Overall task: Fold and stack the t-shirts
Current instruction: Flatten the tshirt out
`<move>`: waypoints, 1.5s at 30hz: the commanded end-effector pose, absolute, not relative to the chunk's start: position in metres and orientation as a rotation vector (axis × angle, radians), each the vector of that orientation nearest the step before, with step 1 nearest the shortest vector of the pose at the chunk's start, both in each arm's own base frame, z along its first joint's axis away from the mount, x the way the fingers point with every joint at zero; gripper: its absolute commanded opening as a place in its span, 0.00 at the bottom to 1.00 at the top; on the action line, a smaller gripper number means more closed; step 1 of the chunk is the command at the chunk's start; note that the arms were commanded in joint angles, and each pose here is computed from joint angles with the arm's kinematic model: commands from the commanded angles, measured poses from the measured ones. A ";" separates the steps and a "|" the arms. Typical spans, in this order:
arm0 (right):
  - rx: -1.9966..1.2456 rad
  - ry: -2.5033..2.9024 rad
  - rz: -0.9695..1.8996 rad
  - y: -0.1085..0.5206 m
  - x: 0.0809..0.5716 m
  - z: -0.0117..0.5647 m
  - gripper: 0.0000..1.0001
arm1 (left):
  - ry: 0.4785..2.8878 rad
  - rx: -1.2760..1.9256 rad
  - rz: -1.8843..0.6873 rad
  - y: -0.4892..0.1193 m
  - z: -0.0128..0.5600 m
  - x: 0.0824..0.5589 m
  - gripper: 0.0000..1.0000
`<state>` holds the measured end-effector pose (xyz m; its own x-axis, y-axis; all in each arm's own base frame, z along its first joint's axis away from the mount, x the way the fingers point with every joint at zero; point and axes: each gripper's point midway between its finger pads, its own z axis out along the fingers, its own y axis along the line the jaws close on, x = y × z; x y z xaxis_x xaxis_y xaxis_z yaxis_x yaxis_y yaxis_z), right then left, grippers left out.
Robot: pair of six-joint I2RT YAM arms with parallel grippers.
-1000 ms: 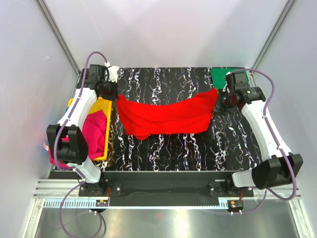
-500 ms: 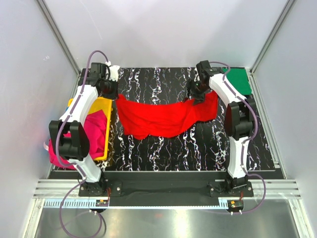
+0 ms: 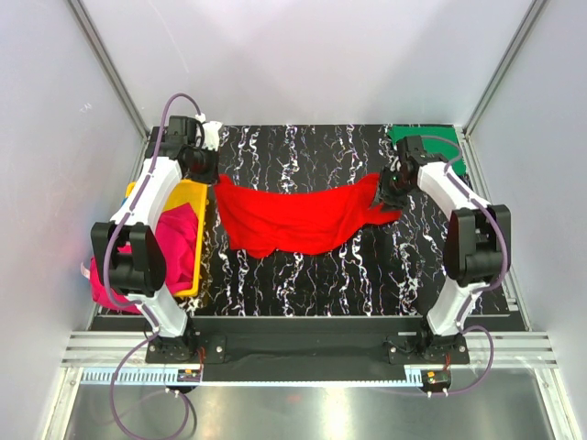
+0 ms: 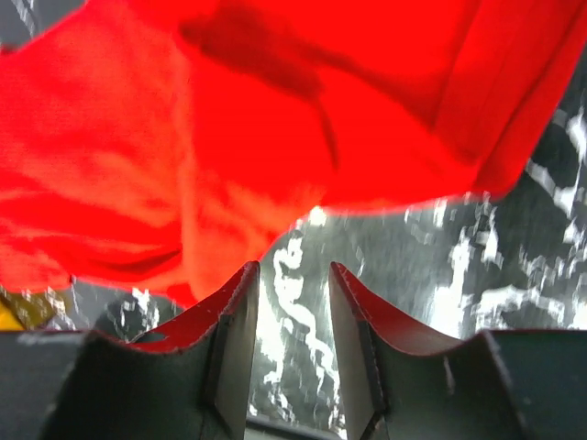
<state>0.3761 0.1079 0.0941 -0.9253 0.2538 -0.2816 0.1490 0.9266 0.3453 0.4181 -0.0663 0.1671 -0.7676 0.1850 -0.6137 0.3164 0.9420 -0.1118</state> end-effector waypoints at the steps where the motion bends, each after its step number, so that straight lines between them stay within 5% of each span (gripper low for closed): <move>1: 0.233 2.675 0.497 0.113 0.412 0.094 0.44 | 2.397 0.358 -0.257 -0.064 0.184 0.426 0.00; 16: 0.334 2.773 0.601 0.118 0.427 0.038 0.49 | 2.394 0.359 -0.258 -0.064 0.186 0.426 0.00; 18: 0.349 2.782 0.622 0.121 0.422 0.033 0.46 | 2.394 0.360 -0.256 -0.064 0.186 0.426 0.00; 22: 0.368 2.788 0.604 0.119 0.416 0.029 0.19 | 2.391 0.359 -0.252 -0.063 0.187 0.426 0.00; 30: 0.339 2.743 0.466 0.100 0.412 0.068 0.00 | 2.367 0.372 -0.245 -0.063 0.201 0.425 0.00; 45: 0.596 2.525 0.365 0.034 0.288 0.179 0.00 | 2.396 0.420 -0.218 -0.040 0.236 0.338 0.00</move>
